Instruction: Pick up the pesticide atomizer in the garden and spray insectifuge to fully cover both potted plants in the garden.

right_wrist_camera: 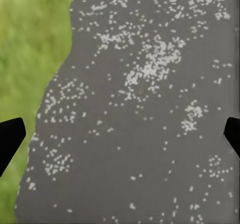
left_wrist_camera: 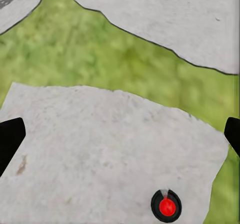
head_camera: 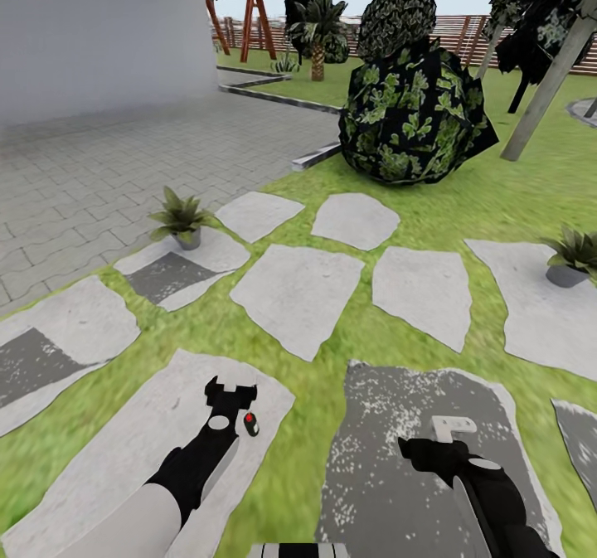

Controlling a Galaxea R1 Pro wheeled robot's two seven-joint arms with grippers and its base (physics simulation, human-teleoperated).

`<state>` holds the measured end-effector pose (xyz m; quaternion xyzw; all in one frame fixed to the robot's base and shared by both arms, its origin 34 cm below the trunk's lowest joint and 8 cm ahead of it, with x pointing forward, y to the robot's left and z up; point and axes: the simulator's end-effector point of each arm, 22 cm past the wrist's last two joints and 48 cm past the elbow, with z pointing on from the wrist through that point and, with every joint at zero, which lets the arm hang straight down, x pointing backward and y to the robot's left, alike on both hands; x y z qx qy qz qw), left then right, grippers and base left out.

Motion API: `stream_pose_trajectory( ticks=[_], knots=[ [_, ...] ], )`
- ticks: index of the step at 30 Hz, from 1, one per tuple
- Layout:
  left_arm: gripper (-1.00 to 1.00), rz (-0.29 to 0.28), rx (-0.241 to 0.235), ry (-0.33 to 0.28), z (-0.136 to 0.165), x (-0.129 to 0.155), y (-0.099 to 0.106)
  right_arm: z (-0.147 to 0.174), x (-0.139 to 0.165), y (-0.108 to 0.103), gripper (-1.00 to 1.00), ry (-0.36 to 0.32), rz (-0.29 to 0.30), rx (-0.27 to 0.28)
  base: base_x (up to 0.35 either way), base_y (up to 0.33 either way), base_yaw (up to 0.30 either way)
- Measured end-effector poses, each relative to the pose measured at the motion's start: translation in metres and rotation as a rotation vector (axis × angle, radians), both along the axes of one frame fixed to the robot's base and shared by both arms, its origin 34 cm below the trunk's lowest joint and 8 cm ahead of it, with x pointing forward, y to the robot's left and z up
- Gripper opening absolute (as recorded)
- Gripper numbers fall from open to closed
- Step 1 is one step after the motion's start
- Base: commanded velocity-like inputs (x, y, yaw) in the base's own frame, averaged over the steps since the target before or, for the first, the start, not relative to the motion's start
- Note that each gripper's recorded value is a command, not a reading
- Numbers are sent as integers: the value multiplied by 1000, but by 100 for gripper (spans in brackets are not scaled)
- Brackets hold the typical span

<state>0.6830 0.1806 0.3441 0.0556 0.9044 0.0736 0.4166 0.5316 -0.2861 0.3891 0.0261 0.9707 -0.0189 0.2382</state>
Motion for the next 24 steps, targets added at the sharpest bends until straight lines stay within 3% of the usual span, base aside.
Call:
stream_pose_trajectory(
  ticks=[6, 13, 24],
  knots=[
    [100, 0, 0, 0, 0, 0, 0, 0, 0, 0, 100, 0, 0, 0, 2, -17, 0],
    [100, -2, 0, -2, 0, 0, 0, 0, 0, 0, 100, 1, 0, -1, -203, -1, 0],
    [100, -33, 6, -7, -2, -1, -10, -2, -1, 0, 100, 6, 0, -1, -10, 0, 0]
  ],
)
